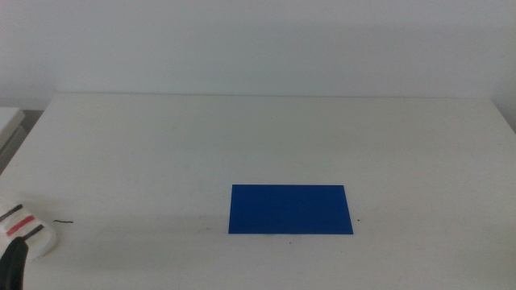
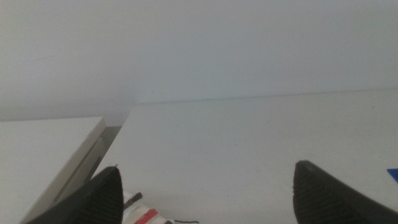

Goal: Use one arm to grab the shoe from the table and place it on the mat.

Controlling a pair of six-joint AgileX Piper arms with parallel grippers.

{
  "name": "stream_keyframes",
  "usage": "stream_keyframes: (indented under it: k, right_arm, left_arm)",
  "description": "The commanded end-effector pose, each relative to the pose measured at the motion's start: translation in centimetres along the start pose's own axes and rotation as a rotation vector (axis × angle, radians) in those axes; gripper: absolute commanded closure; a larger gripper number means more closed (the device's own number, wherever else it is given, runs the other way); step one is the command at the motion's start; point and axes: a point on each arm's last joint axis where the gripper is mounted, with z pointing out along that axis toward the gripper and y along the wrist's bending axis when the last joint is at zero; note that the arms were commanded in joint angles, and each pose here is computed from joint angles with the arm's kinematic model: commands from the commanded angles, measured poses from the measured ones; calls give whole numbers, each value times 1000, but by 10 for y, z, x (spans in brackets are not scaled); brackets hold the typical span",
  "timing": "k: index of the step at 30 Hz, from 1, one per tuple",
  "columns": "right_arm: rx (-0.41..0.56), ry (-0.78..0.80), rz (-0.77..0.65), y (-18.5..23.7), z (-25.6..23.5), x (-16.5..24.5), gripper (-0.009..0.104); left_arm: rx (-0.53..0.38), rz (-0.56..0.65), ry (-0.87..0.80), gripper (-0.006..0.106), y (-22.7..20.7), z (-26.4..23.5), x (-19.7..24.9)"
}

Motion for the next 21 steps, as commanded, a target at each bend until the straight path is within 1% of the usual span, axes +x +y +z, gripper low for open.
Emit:
stream_keyframes:
  k: [1,4,5,7,11,13,15,18,19,21]
  right_arm:
    - [0,-9,-11,0,0,0,16]
    - [0,-9,-11,0,0,0,16]
    - [0,-9,-11,0,0,0,16]
    - [0,-9,-11,0,0,0,16]
    - [0,-9,-11,0,0,0,16]
    - [0,-9,-11,0,0,0,16]
    - [0,-9,-11,0,0,0,16]
    - [0,-9,-11,0,0,0,16]
    - [0,-9,-11,0,0,0,16]
    - [0,-9,-11,0,0,0,16]
  left_arm:
    - [-3,0,-16,7,0,0,-1]
    - [-4,6,-16,7,0,0,-1]
    - [-5,-22,-3,7,1,-1,-5]
    - [-32,-26,112,7,3,2,-24]
    - [-132,-76,421,7,15,21,-87]
    - [-169,-106,543,7,23,35,-112]
    - [-208,-180,660,7,33,53,-130]
    - [-321,-396,806,7,50,83,-145]
    - [-358,-443,846,7,56,90,-147]
    - [-428,-498,948,7,69,111,-144]
